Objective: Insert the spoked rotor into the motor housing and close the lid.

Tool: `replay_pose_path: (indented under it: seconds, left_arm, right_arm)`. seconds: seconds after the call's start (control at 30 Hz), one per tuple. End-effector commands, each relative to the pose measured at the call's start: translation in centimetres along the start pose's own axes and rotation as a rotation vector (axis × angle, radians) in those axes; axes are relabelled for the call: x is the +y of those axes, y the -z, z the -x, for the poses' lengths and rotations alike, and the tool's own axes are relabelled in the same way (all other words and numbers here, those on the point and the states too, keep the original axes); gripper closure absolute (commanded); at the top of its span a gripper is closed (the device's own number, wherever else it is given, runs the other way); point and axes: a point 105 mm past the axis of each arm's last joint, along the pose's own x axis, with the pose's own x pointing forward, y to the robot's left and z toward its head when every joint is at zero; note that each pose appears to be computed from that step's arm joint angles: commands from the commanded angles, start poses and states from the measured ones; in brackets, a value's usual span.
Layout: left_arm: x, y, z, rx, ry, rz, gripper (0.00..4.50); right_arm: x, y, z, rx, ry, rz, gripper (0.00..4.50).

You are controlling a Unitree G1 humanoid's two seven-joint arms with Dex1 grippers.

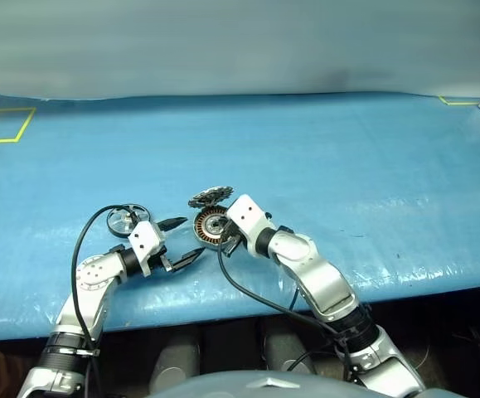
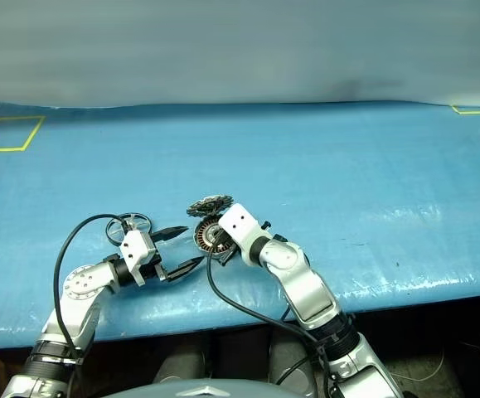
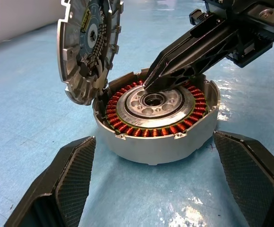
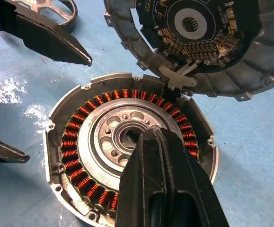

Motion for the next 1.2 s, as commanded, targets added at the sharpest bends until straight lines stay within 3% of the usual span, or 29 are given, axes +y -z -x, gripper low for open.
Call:
replay_pose_path:
  seconds: [0.03,0.23,0.67,1.13,1.2]
  left_arm:
    - [1.0,-2.2,0.5,-0.042,-0.037,-0.004,0.16]
    - [1.9,-3.4,1.1,-0.020,-0.052,0.028,0.16]
    - [3.3,-3.6,2.7,0.029,-0.166,0.029,0.16]
    - [6.3,-4.0,6.6,0.351,-0.420,0.056,0.16]
    - [6.7,-4.3,7.0,0.382,-0.454,0.053,0.57]
  right_arm:
    - [0.0,-3.4,1.8,-0.143,-0.016,-0.021,4.48]
    - [0.8,-3.3,3.5,-0.186,-0.088,-0.042,4.48]
    - [2.8,-2.0,3.4,-0.300,-0.265,-0.108,4.48]
    - [2.6,-1.0,2.8,-0.255,-0.229,-0.060,4.48]
    - [2.8,-1.0,2.7,-0.256,-0.231,-0.061,4.50]
